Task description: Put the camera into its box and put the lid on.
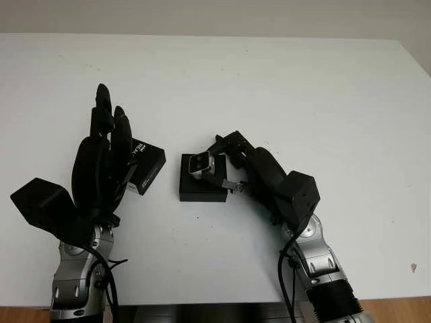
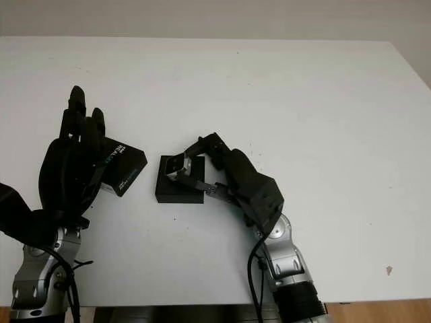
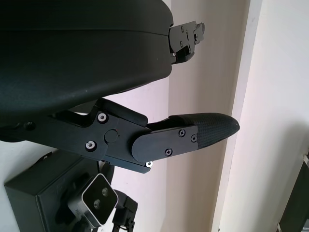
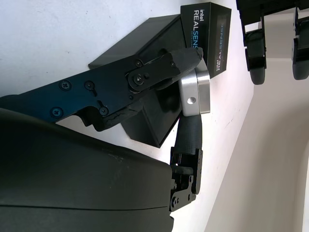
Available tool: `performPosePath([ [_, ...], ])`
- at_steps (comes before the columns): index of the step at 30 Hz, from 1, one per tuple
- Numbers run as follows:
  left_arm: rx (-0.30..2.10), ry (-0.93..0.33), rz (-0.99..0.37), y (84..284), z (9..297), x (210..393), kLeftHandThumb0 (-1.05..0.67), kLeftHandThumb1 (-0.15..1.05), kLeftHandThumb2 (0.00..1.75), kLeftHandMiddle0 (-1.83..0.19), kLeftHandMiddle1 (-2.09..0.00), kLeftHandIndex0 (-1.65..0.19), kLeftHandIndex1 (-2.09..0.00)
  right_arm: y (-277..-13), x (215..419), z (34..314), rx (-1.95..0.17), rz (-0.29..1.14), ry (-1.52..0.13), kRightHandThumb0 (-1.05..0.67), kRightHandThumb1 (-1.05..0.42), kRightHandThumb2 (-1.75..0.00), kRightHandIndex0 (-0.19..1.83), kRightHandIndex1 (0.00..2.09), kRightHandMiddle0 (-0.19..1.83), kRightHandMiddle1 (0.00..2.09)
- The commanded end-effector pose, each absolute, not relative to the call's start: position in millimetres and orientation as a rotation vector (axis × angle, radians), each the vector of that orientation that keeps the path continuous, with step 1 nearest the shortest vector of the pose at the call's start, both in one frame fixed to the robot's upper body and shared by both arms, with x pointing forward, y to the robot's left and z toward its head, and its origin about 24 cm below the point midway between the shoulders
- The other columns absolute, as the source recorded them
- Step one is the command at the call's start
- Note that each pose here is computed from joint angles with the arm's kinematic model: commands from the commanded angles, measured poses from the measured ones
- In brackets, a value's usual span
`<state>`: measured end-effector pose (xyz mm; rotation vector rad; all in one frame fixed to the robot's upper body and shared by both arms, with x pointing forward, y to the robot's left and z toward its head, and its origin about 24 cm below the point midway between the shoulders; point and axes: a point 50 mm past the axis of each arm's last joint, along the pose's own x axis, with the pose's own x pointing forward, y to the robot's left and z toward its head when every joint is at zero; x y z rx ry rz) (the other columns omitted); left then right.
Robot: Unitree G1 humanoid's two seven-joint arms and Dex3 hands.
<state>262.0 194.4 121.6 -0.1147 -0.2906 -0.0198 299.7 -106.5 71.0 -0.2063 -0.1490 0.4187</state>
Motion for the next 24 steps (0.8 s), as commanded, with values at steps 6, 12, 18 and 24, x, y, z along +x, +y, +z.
performPosePath([
  [6,-0.113,-0.298,-0.019,195.2,122,259.0,-0.69,1.05,0.57,0.19,0.00,0.19,0.00,-110,297,65,-0.213,0.420,-0.134,-0.48,-1.05,-0.25,0.14,0.05,0.42,2.09],
  [12,-0.111,-0.295,-0.019,194.8,122,258.8,-0.69,1.05,0.57,0.19,0.00,0.19,0.00,-108,296,61,-0.226,0.435,-0.128,-0.54,-1.05,-0.24,0.14,0.05,0.44,2.09],
  [18,-0.119,-0.291,-0.017,194.7,121,258.8,-0.69,1.05,0.56,0.19,0.00,0.19,0.00,-105,294,56,-0.249,0.457,-0.124,-0.48,-1.05,-0.25,0.13,0.05,0.44,2.09],
  [24,-0.116,-0.295,-0.017,194.6,121,258.6,-0.69,1.05,0.57,0.19,0.00,0.19,0.00,-99,287,53,-0.368,0.496,-0.166,-0.43,-1.05,-0.26,0.10,0.03,0.41,2.09],
])
